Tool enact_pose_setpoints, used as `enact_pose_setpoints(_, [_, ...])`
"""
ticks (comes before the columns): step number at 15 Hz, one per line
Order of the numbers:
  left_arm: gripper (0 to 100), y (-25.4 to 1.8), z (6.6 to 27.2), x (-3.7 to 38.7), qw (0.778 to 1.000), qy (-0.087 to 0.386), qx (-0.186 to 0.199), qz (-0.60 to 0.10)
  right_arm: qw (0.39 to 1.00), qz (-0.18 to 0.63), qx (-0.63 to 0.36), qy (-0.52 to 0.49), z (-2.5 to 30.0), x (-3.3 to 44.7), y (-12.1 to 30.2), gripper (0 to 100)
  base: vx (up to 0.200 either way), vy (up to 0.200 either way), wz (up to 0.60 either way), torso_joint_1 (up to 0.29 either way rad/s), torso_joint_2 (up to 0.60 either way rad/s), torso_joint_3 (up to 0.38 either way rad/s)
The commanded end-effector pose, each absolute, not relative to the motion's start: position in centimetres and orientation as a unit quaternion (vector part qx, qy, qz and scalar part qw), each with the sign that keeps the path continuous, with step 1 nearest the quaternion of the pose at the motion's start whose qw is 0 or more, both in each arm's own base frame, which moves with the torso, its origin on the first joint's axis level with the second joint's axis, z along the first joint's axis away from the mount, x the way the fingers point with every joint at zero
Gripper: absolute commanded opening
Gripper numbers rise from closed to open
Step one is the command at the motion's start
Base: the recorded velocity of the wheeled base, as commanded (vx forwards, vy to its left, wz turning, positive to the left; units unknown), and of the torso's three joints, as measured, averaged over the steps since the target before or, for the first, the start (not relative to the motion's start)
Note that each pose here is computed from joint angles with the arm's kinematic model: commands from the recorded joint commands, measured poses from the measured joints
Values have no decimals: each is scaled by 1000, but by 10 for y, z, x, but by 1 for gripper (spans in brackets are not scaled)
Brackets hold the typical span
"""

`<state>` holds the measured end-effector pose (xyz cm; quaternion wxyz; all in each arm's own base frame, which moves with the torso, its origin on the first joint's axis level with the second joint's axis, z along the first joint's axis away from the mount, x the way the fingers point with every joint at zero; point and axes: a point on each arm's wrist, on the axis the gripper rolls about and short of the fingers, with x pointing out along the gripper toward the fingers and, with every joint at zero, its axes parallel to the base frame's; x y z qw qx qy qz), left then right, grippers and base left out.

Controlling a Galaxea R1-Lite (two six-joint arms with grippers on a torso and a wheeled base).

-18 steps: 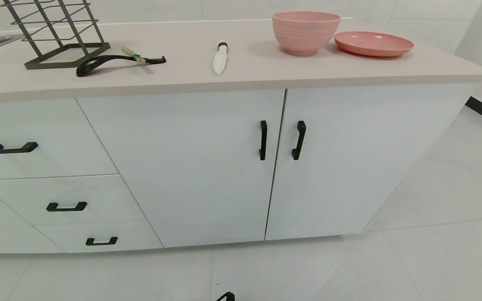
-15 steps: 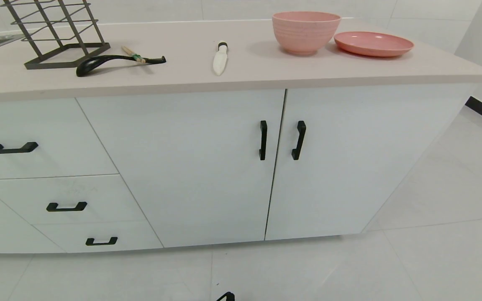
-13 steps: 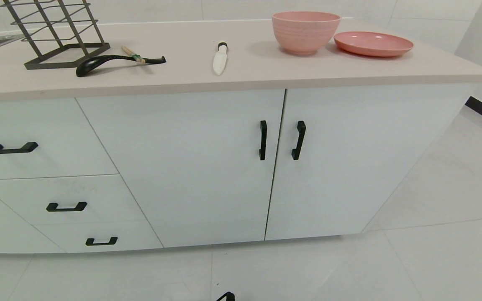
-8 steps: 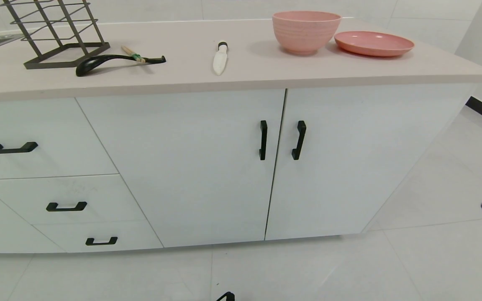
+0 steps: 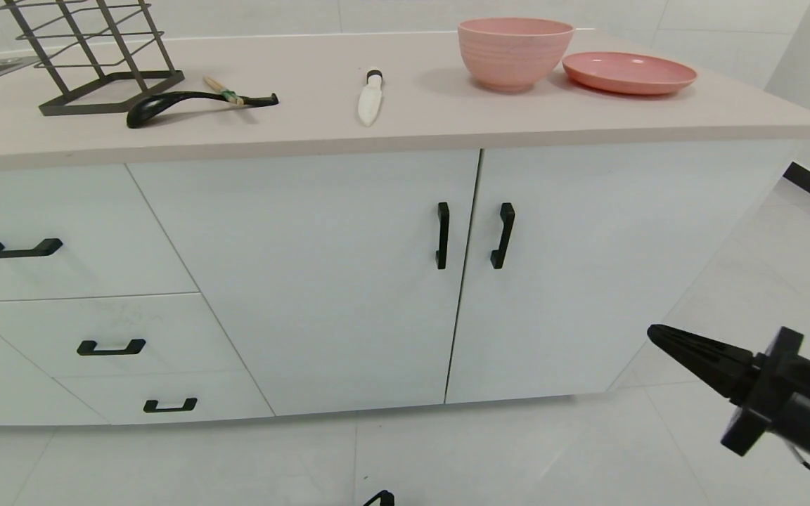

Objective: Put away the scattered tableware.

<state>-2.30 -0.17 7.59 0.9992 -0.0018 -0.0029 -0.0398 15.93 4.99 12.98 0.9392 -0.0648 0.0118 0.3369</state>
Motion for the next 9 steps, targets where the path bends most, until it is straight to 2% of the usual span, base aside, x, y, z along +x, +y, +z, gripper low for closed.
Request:
enact_pose_setpoints(1, [100, -2, 76, -23, 999, -3, -1, -40, 931, 355, -62, 61, 112, 181, 61, 0, 0, 0, 0, 0, 0, 0])
enact_pose_setpoints(2, [100, -2, 76, -23, 999, -3, -4, -39, 926, 368, -63, 57, 112, 185, 68, 100, 0, 0, 0, 0, 0, 0])
enact_pose_setpoints(6, [100, -2, 77, -23, 999, -9, 2, -42, 917, 390, -64, 59, 110, 189, 80, 100, 0, 0, 0, 0, 0, 0])
enact_pose_setpoints(7, [100, -2, 99, -26, 992, -116, 8, -45, 916, 391, -64, 60, 110, 191, 81, 100, 0, 0, 0, 0, 0, 0])
enact_pose_setpoints(8, [100, -2, 119, -33, 975, -215, 24, -52, 917, 391, -65, 52, 112, 193, 82, 100, 0, 0, 0, 0, 0, 0])
enact_pose_setpoints(9, [100, -3, 126, -36, 971, -229, 28, -68, 917, 390, -65, 42, 116, 199, 84, 100, 0, 0, 0, 0, 0, 0])
